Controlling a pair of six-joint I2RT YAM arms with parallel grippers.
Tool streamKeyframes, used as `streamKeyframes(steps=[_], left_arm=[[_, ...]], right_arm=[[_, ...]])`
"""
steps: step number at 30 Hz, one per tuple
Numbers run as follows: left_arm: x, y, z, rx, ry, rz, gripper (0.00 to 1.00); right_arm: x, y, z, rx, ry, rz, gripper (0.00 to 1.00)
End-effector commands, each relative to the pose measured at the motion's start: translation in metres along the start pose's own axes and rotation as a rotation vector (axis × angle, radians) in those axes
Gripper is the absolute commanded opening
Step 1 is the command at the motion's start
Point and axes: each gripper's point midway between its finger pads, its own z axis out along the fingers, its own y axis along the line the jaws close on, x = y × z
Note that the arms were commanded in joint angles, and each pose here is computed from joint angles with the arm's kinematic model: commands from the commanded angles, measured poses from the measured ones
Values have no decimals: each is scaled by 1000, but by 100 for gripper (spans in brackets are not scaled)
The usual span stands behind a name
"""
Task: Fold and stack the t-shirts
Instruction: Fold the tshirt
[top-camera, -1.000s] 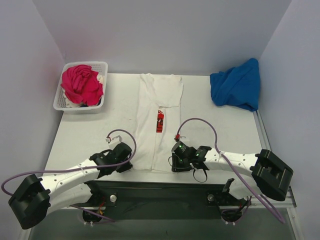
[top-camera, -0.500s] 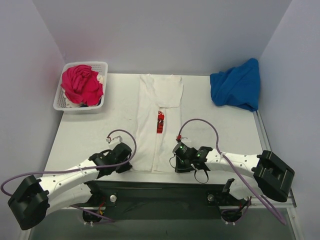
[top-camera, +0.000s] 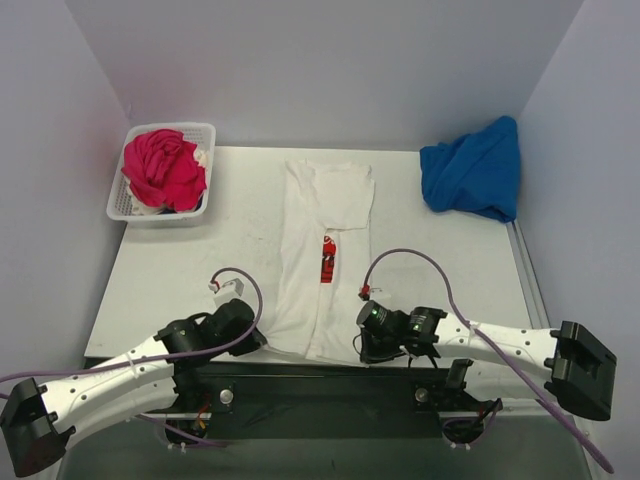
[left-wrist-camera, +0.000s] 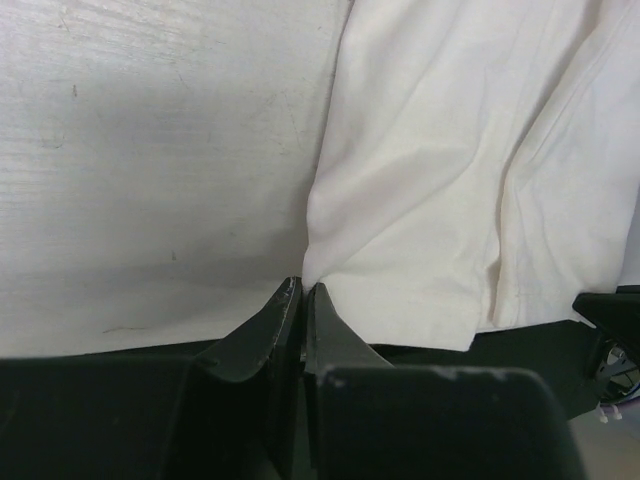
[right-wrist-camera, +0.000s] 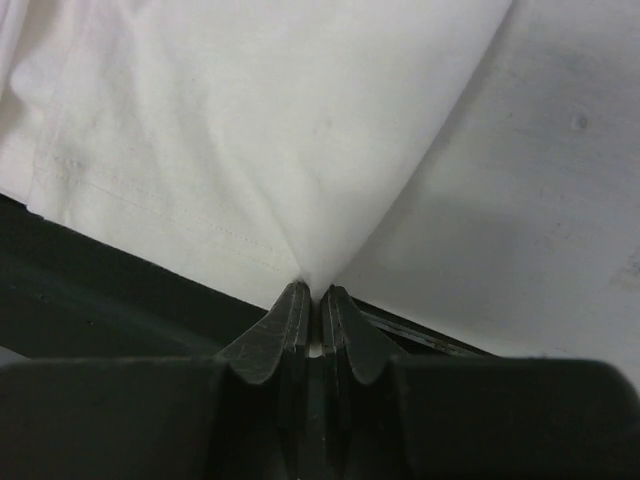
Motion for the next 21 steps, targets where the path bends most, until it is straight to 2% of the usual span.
streamKeyframes(steps=[1, 10, 15, 21], left_arm=[[-11, 9, -3, -45, -66, 11, 0], [-69, -43, -17, 21, -275, 46, 0], [-106, -71, -24, 9, -400, 79, 0], [-156, -101, -27, -61, -543, 114, 0]], right_arm=[[5, -34, -11, 147, -11, -10, 0], [-72, -33, -35, 243, -240, 0, 0], [-119, -39, -53, 300, -359, 16, 0], [-167, -44, -63, 327, -433, 10, 0]])
